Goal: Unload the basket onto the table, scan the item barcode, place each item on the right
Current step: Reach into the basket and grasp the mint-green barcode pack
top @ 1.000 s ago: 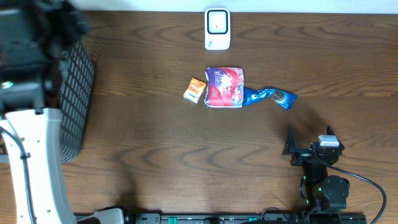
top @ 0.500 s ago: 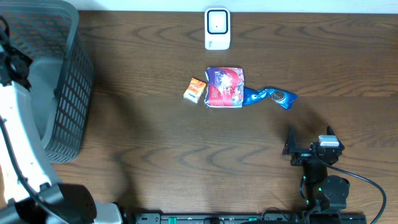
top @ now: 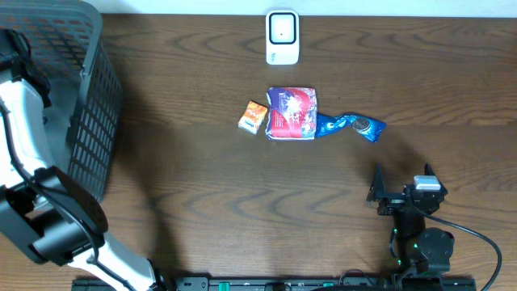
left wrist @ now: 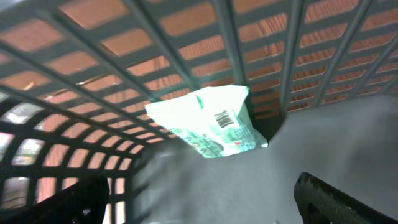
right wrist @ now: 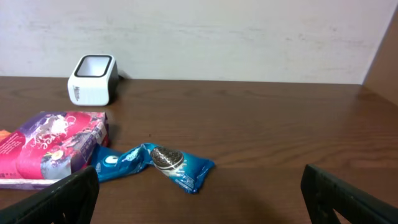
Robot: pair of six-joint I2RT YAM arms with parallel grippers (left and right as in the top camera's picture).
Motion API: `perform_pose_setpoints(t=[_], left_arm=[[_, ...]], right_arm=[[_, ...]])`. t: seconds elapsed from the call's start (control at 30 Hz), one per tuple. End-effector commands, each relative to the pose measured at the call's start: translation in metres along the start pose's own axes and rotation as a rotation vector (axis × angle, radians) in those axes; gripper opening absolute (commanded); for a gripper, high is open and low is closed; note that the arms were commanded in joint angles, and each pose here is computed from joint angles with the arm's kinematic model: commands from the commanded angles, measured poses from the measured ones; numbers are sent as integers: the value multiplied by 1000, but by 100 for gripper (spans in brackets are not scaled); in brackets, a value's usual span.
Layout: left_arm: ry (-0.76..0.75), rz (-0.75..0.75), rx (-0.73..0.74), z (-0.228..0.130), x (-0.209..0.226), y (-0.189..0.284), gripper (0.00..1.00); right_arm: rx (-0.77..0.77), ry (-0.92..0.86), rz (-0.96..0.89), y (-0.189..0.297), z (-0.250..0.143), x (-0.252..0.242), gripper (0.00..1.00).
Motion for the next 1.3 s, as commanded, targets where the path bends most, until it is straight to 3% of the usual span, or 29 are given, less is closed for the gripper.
perform_pose_setpoints(t=[0.0,0.37,0.63,0.77,1.0,1.17,1.27], left_arm=[[31,46,10,-8,-5,-18,95],[104,79,-44,-5,-23,-55,95],[104,121,-3,-14,-14,-82,95],[107,51,47,-22,-26,-84,89],[110,61,48,-24,-27,-94,88],[110,82,57,-25,-20,-101,70],[109,96,71,-27,-14,-104,70]], right_arm=[[0,-18,-8,0,0,-2,99],[0,-18,-8,0,0,-2,99],[0,-18,-8,0,0,-2,99],[0,-18,-8,0,0,-2,99],[0,-18,-8,0,0,-2,99],[0,-18,-8,0,0,-2,99],[0,-18,-8,0,0,-2,99]])
Point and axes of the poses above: each gripper's point midway between its finger pads, its own y axis back along the fingers, its own x axis along the line the jaws close on, z = x × y, the point moved 1 cm from there along y, back along the fingers, and after that the axes turned 3 degrees about -y, right-handed, at the moved point
